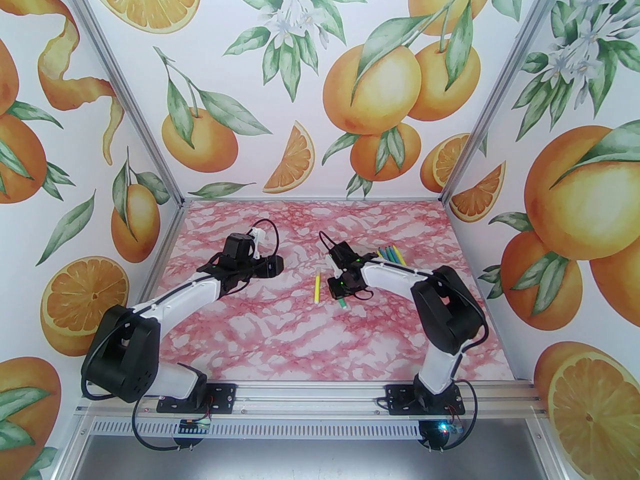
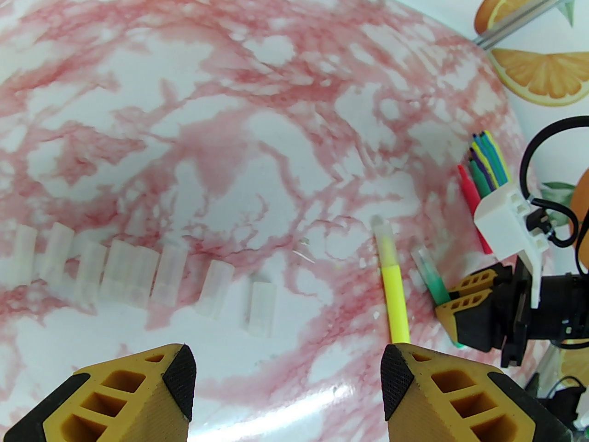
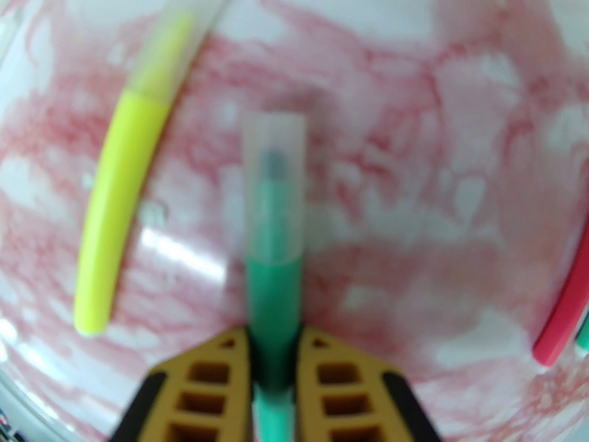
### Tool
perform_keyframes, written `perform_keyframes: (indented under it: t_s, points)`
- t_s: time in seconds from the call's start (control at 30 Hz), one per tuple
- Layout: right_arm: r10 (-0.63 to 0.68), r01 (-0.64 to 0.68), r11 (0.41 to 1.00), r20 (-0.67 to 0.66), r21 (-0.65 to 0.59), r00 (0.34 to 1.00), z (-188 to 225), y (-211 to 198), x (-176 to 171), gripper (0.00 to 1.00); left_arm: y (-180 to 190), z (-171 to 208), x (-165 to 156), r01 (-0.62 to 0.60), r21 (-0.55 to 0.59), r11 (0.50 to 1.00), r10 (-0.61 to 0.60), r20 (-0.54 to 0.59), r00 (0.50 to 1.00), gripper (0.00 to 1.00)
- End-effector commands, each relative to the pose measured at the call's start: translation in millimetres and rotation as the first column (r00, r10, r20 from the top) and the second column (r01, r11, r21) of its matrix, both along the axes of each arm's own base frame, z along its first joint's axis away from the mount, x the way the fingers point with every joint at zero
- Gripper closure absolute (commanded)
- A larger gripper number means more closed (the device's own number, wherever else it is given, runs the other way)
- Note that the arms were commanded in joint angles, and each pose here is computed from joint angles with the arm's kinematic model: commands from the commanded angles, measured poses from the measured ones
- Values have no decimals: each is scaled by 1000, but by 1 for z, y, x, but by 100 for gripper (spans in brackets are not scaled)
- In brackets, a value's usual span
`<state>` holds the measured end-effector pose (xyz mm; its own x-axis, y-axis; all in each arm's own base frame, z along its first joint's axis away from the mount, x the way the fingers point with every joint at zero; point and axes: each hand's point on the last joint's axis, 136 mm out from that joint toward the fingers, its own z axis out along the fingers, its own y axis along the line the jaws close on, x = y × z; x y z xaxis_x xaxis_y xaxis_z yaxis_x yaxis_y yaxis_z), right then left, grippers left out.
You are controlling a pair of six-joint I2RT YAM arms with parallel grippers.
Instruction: Open the pen caps
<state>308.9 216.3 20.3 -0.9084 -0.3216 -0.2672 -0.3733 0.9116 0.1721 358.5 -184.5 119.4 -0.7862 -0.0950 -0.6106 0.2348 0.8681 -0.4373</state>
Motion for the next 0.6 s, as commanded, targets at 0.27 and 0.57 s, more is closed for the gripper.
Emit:
perform_keyframes:
  t_s: [0.27, 0.57]
  points:
    - [80, -96, 978, 93, 186, 992, 46, 24, -2, 93, -37, 28, 10, 98, -158, 983, -92, 49, 995, 30]
    - [132, -185, 923, 176, 337, 976, 84, 46, -8, 93, -59, 42, 9, 159, -290, 944, -146, 66, 987, 30]
